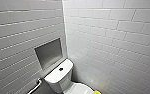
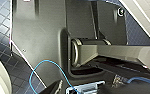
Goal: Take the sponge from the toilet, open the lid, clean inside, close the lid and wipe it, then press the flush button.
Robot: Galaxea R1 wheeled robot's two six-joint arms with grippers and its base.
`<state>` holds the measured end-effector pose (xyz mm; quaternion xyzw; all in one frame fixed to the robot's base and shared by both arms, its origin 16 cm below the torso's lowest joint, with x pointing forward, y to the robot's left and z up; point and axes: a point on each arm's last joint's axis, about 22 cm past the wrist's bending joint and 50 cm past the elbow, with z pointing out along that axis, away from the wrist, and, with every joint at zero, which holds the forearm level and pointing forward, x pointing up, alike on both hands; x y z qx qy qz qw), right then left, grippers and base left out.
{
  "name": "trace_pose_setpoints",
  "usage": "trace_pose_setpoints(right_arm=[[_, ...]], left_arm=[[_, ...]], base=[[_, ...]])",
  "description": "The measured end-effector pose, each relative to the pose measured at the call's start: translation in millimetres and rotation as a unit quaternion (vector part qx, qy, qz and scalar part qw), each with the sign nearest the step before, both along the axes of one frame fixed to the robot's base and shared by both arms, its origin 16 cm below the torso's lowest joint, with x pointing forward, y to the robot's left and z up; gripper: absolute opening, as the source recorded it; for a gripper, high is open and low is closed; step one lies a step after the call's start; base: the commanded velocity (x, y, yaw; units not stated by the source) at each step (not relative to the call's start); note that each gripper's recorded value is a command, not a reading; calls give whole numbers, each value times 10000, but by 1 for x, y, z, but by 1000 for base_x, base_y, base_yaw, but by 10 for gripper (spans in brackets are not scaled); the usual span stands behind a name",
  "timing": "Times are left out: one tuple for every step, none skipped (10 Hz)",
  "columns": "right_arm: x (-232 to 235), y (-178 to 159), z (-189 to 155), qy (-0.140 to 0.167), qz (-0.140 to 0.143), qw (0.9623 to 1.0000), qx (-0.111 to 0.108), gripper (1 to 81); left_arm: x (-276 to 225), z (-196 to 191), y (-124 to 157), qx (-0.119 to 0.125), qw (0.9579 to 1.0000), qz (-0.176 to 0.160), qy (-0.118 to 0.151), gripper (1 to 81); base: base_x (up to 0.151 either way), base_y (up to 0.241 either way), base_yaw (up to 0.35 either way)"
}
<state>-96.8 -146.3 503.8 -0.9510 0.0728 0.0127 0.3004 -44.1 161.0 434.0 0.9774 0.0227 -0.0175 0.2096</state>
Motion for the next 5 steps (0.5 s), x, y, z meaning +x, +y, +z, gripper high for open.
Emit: trace_pose_setpoints(right_arm=[[6, -10, 15, -4, -59, 9999, 120, 811], [14, -29, 26, -29, -131, 9998, 137, 811], [20, -52, 34, -8, -199, 9998, 88, 811], [32, -77, 41, -5, -290, 9996, 8, 811], [46, -95, 48, -33, -403, 9992, -22, 811]], left_arm=[[0, 4, 0, -95, 10000, 8, -8, 811], [-1, 8, 4, -141, 9999, 18, -8, 811], [-7, 9, 12, -115, 9999, 19, 19, 811], [-12, 9, 14, -104, 9999, 12, 50, 811], [-13, 9, 9, -134, 9999, 5, 50, 811]], base=[[0, 0, 0], [0, 0, 0], [0, 0, 0], [0, 0, 0], [0, 0, 0]])
